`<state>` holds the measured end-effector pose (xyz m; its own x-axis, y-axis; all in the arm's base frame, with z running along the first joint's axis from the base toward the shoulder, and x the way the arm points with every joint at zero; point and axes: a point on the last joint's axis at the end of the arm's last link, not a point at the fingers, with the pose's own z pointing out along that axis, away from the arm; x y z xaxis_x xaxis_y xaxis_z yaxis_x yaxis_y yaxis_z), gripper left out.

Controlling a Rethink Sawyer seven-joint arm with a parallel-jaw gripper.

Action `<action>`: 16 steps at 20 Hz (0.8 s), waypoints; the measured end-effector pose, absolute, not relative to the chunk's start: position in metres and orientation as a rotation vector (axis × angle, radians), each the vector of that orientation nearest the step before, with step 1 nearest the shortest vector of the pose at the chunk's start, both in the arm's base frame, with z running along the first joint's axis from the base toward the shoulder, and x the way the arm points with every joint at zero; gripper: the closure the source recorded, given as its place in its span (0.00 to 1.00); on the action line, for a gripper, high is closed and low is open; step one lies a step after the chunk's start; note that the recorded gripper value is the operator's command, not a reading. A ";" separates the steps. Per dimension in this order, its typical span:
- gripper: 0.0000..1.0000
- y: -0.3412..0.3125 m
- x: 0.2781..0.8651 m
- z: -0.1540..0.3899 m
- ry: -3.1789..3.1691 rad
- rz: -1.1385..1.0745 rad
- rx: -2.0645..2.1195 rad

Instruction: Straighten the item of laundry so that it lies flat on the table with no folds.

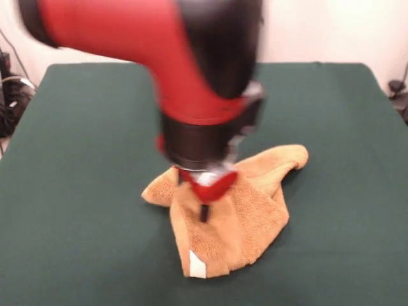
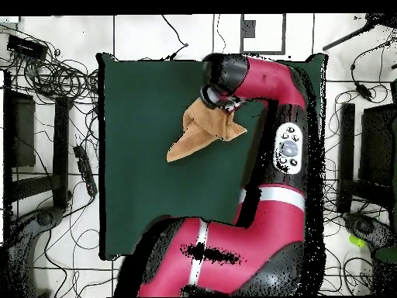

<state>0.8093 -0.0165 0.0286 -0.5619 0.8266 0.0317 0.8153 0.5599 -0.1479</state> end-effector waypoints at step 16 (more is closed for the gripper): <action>0.00 -0.220 0.763 -0.025 -2.805 0.021 -1.047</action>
